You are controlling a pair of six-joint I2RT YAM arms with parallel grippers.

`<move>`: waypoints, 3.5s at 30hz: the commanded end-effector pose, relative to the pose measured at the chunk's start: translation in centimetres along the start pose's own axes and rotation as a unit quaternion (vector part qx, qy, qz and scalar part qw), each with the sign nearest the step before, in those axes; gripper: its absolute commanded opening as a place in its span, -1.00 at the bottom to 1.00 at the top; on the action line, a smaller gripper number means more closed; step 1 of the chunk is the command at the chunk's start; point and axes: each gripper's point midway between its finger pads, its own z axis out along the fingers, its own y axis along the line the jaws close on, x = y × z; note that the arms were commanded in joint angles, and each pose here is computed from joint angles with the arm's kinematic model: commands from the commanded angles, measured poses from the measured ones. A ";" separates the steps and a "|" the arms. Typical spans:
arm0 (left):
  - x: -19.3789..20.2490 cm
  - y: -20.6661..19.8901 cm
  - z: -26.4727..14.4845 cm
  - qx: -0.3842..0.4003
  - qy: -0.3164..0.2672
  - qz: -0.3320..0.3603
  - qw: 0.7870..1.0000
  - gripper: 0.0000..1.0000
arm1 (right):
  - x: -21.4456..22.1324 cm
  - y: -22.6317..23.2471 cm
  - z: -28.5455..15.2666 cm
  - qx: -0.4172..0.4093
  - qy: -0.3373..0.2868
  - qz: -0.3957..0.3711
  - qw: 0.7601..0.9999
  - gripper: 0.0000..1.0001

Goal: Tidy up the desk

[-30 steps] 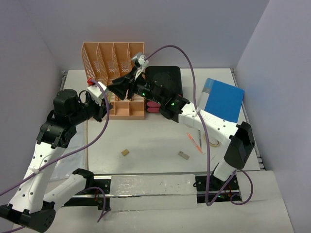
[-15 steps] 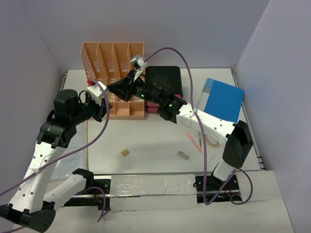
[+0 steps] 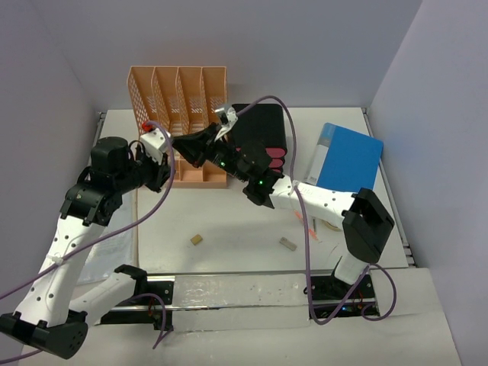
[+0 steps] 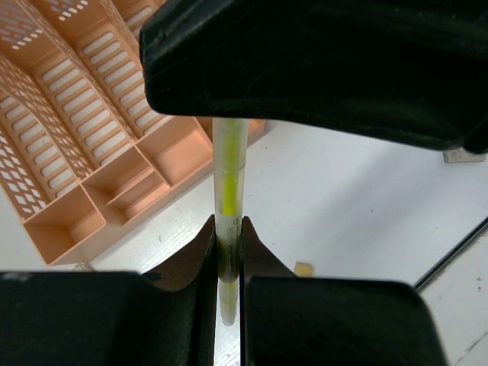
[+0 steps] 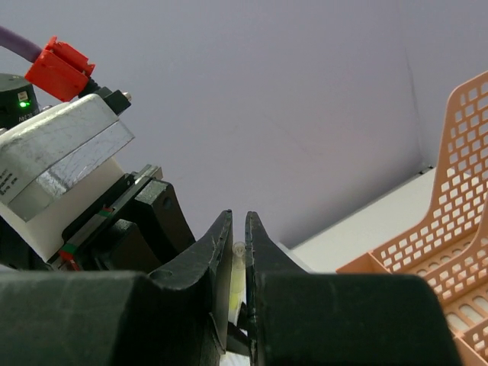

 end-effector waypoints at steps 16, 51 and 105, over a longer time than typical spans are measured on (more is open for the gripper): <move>-13.2 2.9 -3.3 -0.078 -0.216 0.026 0.973 -1.00 | 17.5 2.2 -4.6 0.000 0.188 0.097 0.977 -1.00; -1.7 5.7 1.8 -0.147 -0.086 0.026 0.985 -1.00 | 7.2 -3.0 -11.3 0.127 0.125 0.050 0.983 0.16; 3.3 8.5 4.3 -0.172 -0.029 0.003 0.985 -1.00 | 4.0 -25.4 -19.2 0.622 0.163 -0.122 0.756 0.05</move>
